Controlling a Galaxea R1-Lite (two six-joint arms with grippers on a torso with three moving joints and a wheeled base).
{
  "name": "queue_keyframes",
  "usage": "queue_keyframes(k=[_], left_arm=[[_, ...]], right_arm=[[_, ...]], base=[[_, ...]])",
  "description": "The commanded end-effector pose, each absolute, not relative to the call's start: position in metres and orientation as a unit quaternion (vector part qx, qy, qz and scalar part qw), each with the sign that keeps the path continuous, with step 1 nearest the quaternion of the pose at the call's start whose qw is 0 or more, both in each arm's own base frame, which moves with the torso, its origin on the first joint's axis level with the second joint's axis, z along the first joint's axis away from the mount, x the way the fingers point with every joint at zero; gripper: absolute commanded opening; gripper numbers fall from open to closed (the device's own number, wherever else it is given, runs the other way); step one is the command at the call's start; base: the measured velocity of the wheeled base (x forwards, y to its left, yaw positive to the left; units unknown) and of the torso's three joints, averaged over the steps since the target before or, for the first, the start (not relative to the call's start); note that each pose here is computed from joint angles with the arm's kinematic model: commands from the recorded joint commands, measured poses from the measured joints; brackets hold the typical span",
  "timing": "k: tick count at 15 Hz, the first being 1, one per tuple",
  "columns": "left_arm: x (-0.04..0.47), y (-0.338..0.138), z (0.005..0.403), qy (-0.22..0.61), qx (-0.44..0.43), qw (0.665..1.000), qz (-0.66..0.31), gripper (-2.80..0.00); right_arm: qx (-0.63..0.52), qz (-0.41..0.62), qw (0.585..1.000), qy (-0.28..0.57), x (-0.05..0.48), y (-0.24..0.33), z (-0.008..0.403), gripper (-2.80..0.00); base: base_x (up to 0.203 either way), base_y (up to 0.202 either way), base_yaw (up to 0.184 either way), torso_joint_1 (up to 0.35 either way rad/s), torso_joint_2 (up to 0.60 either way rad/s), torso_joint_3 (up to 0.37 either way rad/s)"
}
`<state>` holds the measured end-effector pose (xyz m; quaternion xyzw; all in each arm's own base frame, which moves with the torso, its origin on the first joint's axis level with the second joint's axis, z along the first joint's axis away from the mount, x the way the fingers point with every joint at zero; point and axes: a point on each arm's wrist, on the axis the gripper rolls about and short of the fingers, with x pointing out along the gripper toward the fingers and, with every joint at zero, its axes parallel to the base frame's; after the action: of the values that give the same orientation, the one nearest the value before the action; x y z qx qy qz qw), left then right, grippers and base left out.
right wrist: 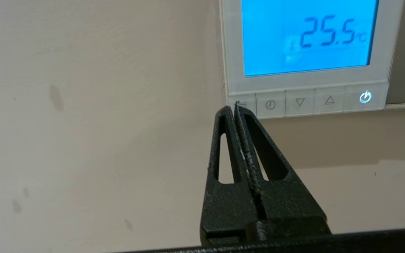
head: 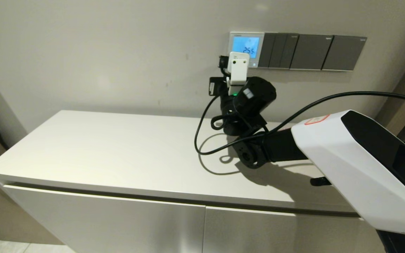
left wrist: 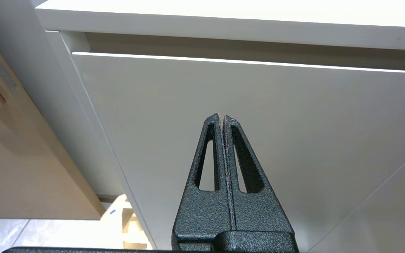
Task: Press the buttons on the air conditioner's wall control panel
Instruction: Press the temperature increase button
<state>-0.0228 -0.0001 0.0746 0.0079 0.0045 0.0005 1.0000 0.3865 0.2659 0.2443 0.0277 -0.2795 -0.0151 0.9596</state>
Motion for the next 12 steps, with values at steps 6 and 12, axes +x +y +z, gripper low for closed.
queue_keyframes(k=[6,12], left_arm=[[-0.0228,-0.0001,0.0745,0.005,0.008,1.0,0.001,-2.8],[-0.0227,-0.0001,0.0747,0.005,0.008,1.0,0.001,-2.8]], right_arm=[[0.03,-0.019,0.958,-0.284,0.3861,0.2643,0.2476,-2.8],[0.031,-0.019,0.958,-0.285,0.3867,0.2647,0.248,-2.8]], base=[[0.0,0.0,0.0,0.0,0.0,0.0],[0.0,0.0,0.0,0.0,0.0,0.0]])
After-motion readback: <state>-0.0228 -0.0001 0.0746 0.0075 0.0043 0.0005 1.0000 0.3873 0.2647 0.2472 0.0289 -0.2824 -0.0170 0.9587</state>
